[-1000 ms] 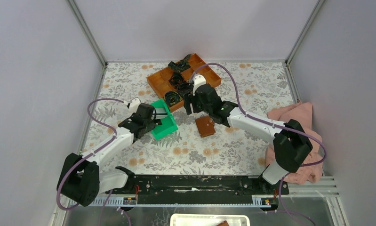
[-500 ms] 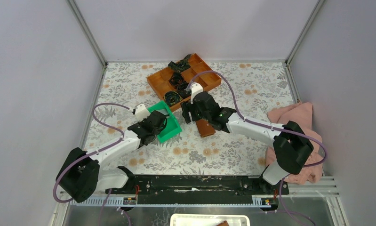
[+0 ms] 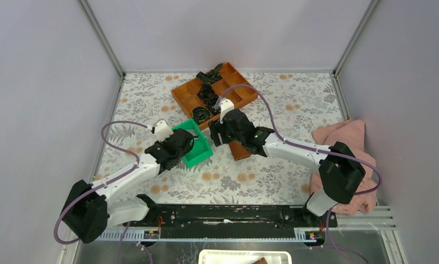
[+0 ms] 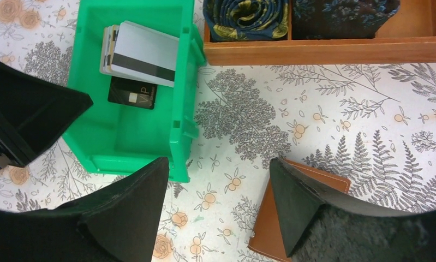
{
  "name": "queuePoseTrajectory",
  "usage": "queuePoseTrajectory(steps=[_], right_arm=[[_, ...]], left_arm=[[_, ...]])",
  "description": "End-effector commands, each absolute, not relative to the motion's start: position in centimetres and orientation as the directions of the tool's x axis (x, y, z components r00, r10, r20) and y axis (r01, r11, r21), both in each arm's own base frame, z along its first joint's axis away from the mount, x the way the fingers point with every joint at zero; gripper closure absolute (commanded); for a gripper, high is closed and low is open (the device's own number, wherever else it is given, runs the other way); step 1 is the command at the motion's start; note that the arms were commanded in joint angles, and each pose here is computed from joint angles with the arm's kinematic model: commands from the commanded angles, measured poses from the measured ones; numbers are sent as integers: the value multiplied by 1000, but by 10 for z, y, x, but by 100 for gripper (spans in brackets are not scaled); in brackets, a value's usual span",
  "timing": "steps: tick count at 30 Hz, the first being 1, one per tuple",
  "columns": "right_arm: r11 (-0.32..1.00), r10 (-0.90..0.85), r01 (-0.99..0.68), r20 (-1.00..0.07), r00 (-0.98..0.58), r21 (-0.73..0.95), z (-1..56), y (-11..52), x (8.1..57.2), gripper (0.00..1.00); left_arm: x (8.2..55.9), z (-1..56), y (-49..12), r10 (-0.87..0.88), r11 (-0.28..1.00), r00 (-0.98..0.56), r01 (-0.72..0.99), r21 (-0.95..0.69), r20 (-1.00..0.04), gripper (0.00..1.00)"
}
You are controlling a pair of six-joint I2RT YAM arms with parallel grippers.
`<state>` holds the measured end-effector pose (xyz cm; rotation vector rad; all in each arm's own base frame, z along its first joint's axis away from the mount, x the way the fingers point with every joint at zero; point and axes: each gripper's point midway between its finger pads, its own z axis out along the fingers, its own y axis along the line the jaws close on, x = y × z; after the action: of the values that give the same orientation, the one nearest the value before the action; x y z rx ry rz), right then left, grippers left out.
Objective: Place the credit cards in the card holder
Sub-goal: Move the storage box to the center of the board, then pick up the credit card from the storage box.
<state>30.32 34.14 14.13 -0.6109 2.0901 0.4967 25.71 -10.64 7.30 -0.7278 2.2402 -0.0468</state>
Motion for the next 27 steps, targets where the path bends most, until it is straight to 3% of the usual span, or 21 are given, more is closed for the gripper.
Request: queuePoseTrajectory(steps=[1,8,16,27], right_arm=[[770,-219,-627,-874,-433,118,170,366,303,25],[746,-273,-661,-869,-413,80,171,398,306,25],[708,-343,-704,-842,-417,60,155,440,314,26],[674,-375,-732,-810,-450,95,131,487,326,27]], left_arm=[[266,115,-95,-552,800,-423,-512,-313,-719,42],[265,174,-68,-598,742,-226,-519,-424,-769,36],[247,183,-42,-687,636,-59,-530,-560,-724,37],[238,178,-32,-715,597,-11,-530,-602,-699,37]])
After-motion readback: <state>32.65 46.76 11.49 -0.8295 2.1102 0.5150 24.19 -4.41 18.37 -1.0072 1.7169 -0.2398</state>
